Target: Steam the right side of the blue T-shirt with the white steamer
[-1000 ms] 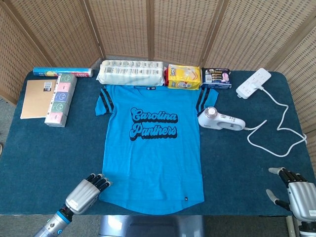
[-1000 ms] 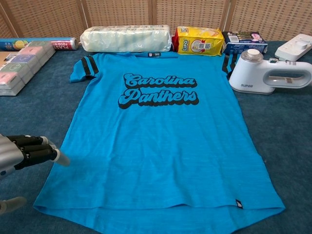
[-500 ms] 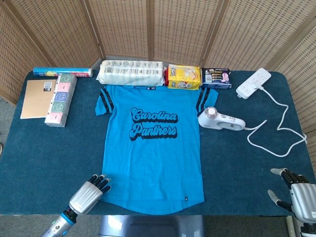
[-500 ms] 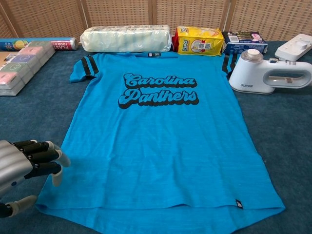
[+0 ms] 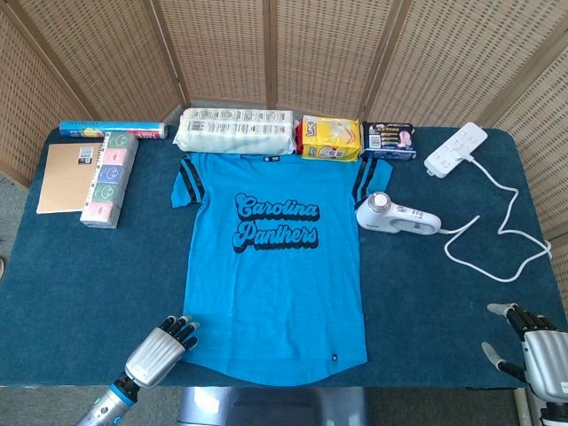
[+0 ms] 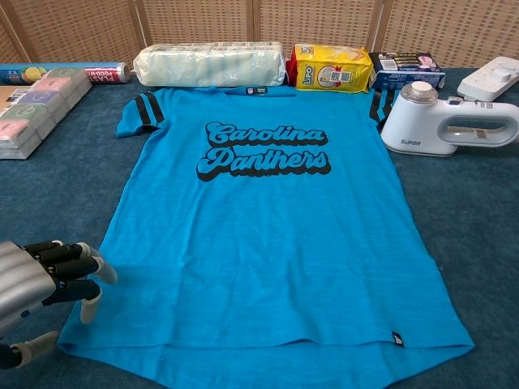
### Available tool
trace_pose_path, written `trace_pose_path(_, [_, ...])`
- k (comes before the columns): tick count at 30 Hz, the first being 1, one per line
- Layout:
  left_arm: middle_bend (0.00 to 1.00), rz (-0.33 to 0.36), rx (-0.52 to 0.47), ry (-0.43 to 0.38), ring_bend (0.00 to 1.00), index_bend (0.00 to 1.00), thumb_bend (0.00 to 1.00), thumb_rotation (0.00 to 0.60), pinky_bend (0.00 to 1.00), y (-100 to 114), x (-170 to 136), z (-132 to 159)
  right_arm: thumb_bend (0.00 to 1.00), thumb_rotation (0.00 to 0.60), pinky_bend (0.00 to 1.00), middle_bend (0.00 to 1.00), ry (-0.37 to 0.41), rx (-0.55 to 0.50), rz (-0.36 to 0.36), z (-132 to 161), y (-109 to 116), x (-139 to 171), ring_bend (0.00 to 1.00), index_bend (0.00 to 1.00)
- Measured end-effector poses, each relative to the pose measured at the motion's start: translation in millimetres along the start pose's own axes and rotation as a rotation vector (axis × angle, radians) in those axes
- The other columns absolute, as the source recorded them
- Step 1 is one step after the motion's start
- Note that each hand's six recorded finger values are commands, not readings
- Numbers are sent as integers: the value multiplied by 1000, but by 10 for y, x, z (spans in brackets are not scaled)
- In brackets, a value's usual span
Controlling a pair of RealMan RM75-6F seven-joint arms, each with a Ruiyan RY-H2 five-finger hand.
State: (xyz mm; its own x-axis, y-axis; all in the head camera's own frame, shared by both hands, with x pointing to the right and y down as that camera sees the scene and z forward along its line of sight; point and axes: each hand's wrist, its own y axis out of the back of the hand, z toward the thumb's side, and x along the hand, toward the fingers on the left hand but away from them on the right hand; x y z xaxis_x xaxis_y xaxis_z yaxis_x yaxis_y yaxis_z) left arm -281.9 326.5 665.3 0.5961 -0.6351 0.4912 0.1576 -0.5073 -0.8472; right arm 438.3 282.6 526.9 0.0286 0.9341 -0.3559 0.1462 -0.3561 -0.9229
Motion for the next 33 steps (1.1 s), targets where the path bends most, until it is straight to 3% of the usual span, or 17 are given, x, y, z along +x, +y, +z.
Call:
trace_pose_path(6, [290, -12, -2, -3, 218, 500, 339, 598, 316, -26, 40, 11, 282, 572, 463, 368, -4, -3, -1, -7, 1, 9, 453, 316])
trace_pose_path(24, [298, -19, 2, -2, 218, 643, 435, 598, 316, -21, 113, 27, 282, 570, 469, 368, -9, -15, -4, -25, 8, 17, 454, 316])
trace_pose_path(33, [411, -35, 20, -7, 247, 672, 441, 597, 316, -8, 194, 74, 282, 571, 470, 368, -6, -21, -6, -10, 8, 11, 455, 316])
